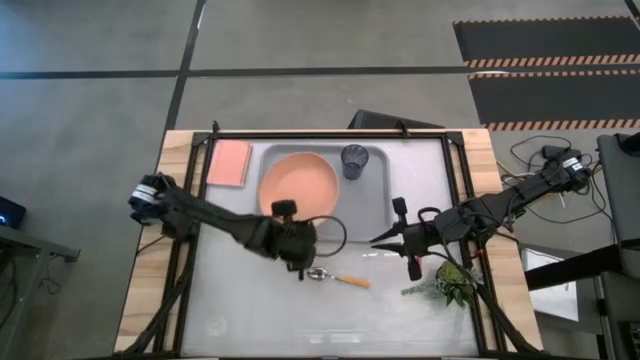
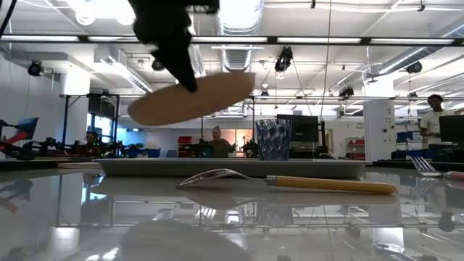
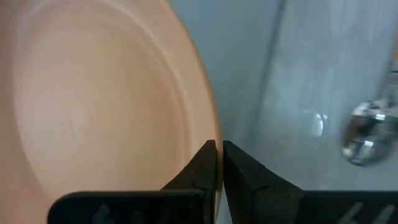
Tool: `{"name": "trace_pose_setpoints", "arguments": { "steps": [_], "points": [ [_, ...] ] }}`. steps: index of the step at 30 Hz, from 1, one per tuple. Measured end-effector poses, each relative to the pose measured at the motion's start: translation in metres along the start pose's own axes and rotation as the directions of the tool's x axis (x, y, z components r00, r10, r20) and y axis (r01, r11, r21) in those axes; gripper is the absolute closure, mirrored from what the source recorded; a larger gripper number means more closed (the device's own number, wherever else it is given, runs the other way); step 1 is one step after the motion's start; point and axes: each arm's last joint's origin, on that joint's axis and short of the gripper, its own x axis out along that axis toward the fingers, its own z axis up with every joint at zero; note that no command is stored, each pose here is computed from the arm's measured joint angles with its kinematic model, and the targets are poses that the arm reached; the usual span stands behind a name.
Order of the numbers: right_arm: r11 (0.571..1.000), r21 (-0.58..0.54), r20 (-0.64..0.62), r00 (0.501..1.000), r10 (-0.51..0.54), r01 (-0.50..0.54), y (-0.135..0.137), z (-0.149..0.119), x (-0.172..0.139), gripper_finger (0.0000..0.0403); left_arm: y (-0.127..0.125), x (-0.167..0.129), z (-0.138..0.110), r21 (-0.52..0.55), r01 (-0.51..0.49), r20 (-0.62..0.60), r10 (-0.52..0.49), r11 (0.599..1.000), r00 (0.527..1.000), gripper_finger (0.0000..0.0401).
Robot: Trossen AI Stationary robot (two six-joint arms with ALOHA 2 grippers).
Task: Pick and place plate/cup/fork/spoon on tray
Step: Put the orange plate on the gray tray
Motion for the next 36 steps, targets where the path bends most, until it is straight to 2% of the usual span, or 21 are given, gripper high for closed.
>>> {"name": "trace_pose_setpoints", "arguments": {
  "steps": [6,15,20,31,36],
  "points": [
    [0.999,0.045,-0.006,1.0,0.0,0.0,-0.003,-0.003,-0.013,0.0365,0.027,0.04,-0.003,0.004,0.021,-0.017,-0.021,1.0,1.0,0.04],
    [0.999,0.054,0.01,1.0,-0.003,0.003,-0.004,-0.007,-0.021,0.0365,0.048,0.082,-0.025,-0.083,0.072,-0.026,-0.074,0.994,0.997,0.04],
    [0.998,0.056,0.007,1.0,-0.003,0.002,-0.004,-0.007,-0.02,0.0365,0.049,0.089,-0.031,-0.094,0.067,-0.022,-0.069,0.993,0.997,0.0395],
    [0.998,0.07,0.007,1.0,-0.002,0.002,-0.004,-0.007,-0.02,0.0365,0.049,0.089,-0.029,-0.117,0.07,-0.004,-0.071,0.991,0.997,0.0334],
    [0.997,0.075,0.007,1.0,-0.002,0.002,-0.004,-0.007,-0.02,0.0365,0.049,0.085,-0.03,-0.12,0.072,-0.006,-0.073,0.99,0.997,0.0319]
  ]
}}
